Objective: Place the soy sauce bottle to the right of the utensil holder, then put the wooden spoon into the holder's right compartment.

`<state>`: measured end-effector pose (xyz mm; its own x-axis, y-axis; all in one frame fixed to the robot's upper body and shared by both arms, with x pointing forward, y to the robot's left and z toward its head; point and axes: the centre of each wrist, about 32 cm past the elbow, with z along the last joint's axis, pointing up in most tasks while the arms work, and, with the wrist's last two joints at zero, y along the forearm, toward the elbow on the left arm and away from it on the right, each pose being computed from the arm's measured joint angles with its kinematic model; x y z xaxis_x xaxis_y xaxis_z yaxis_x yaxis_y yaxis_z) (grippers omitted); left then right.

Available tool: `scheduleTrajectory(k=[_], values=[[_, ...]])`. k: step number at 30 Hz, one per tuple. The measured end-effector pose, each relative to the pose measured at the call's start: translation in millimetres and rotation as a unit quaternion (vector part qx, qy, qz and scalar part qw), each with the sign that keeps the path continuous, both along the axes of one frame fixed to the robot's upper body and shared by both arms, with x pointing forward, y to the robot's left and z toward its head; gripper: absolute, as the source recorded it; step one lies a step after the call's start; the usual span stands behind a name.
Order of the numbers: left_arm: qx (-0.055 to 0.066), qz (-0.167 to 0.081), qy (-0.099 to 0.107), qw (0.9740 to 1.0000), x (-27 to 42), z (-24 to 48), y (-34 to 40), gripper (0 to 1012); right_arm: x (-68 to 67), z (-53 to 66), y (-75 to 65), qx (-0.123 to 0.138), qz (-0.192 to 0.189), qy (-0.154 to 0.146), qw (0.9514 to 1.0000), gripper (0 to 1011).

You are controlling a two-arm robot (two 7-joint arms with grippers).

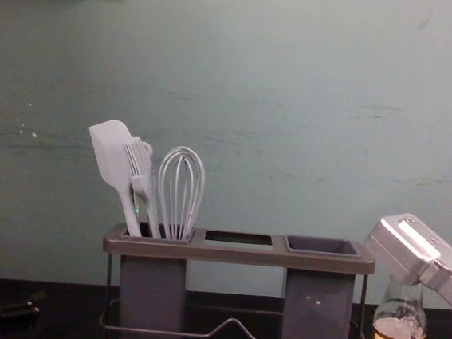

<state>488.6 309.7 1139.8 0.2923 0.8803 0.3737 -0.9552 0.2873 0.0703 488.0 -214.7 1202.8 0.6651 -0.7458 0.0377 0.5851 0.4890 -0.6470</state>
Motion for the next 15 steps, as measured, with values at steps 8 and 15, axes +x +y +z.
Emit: scheduleTrajectory(k=[8, 15], values=[[0.0, 0.0, 0.0, 1.0, 0.0, 0.0, 0.0, 1005, -0.2, 0.0, -0.1, 0.0, 0.0, 0.0, 1.0, 969], [0.0, 0.0, 0.0, 1.0, 0.0, 0.0, 0.0, 1005, -0.4, 0.0, -0.2, -0.001, -0.001, -0.001, 1.0, 836]])
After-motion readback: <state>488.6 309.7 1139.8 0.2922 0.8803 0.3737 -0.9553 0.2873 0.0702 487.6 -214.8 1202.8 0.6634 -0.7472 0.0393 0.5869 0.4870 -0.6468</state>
